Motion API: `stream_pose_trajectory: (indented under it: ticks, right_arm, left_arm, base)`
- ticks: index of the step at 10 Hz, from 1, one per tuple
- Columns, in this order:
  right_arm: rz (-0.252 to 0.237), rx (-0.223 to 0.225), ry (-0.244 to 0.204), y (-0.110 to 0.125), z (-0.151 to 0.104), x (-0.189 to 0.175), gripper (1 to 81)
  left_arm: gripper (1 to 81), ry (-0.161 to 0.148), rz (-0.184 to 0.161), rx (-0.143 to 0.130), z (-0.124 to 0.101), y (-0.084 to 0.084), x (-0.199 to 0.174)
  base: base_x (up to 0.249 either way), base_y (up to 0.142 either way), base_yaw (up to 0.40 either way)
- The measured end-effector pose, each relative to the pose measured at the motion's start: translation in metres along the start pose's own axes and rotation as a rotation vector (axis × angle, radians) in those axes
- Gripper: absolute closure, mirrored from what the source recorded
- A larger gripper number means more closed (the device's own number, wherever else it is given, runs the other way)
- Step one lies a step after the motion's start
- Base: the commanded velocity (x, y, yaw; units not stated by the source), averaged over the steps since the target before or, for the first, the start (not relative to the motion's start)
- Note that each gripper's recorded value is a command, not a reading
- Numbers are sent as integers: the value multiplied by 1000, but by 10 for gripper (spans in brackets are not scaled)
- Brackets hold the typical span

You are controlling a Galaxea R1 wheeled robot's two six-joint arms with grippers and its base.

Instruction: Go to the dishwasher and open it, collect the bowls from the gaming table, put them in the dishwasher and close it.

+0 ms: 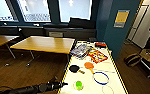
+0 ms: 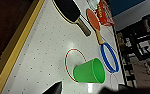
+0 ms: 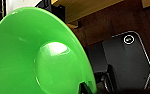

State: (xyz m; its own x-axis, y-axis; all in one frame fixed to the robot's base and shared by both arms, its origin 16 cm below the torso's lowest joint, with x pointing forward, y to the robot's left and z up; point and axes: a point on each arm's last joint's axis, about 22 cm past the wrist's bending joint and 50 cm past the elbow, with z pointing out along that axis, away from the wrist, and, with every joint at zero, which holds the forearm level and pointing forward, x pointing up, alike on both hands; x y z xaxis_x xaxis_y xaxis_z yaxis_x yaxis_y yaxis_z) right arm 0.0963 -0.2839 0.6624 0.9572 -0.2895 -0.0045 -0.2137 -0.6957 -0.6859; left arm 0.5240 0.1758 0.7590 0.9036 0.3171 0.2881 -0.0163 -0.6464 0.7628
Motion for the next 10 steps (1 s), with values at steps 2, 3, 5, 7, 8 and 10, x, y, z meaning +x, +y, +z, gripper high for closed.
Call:
stream_pose_trajectory:
  ticks: [2,3,5,7,8,10]
  right_arm:
    - [0,-1,0,0,-1,0,811]
    - [-1,-4,1,2,-1,1,811]
    - [-1,-7,2,3,-1,1,811]
    - [0,-5,1,3,0,1,811]
    - [0,-5,0,2,0,1,811]
    - [-1,-6,1,3,1,1,811]
  left_arm:
    - [10,0,-1,2,2,-1,0]
    - [10,6,-2,11,2,-5,3]
    - [10,22,-5,35,3,-16,11]
    - [10,18,-5,32,19,-11,9]
    - [10,11,-4,23,26,-5,6]
    - [10,8,-4,22,36,-2,5]
  base:
    - [0,0,0]
    - [0,0,0]
    - [0,0,0]
    - [0,0,0]
    - [0,0,0]
    - [0,0,0]
